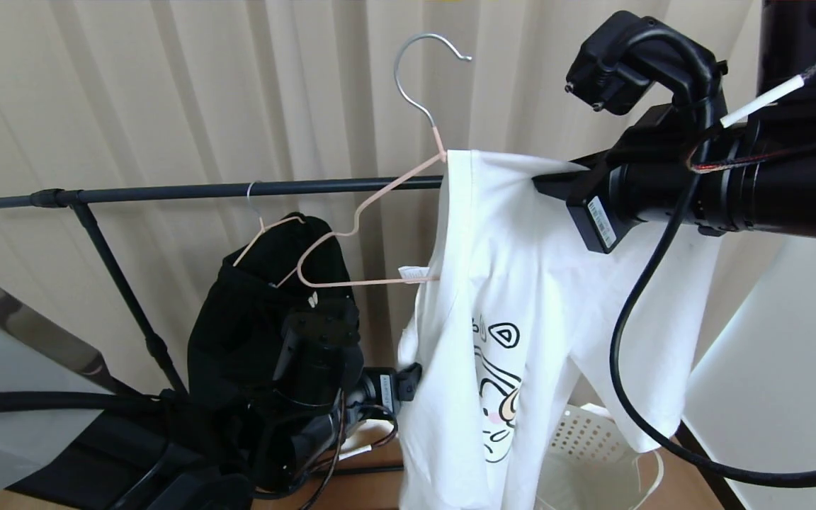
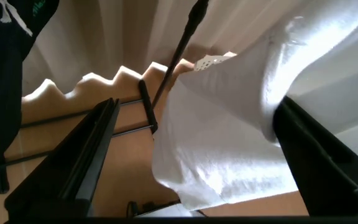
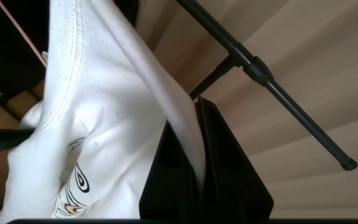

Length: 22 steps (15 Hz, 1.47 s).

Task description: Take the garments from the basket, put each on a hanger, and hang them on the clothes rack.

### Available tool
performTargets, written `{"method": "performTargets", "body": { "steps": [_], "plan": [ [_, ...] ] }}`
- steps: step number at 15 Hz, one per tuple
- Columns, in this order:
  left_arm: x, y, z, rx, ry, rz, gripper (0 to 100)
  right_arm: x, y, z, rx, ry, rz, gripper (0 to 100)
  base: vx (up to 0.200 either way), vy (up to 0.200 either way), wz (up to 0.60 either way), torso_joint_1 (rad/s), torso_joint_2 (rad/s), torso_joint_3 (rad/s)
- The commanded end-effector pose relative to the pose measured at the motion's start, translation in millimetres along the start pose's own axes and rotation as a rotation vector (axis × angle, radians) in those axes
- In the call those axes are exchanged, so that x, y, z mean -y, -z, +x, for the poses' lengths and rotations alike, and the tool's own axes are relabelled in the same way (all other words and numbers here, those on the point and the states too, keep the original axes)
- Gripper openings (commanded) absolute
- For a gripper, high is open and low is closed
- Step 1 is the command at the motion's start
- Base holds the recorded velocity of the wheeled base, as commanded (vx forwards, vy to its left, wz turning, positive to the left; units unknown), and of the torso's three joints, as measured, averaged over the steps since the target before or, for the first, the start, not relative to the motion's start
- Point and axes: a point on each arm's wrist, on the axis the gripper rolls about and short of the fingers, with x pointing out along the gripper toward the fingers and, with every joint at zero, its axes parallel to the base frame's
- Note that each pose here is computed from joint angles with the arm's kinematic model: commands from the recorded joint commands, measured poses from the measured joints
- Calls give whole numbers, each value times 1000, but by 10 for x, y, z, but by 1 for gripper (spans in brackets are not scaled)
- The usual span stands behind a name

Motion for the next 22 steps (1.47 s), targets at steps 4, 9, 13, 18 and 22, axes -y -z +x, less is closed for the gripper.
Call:
{"method": "performTargets", "body": {
  "steps": [4,9,13,18,22],
  "plan": [
    [-143,-86,127,20,-52,-31,0,134,4,-114,15,36,16,0,0,0,0,0,0,0],
    [-172,-318,-28,102,-38,-64,0,133,115,-106,-17,25,20,0,0,0,0,0,0,0],
    [-374,-614,-130,198,-77,-114,0,167,343,-129,-62,-17,104,0,0,0,0,0,0,0],
    [-459,-691,-148,219,-94,-118,0,137,678,-122,-42,-4,133,0,0,0,0,0,0,0],
    [-518,-718,-147,227,-111,-122,0,128,851,-165,-44,-12,146,0,0,0,0,0,0,0]
  ]
}}
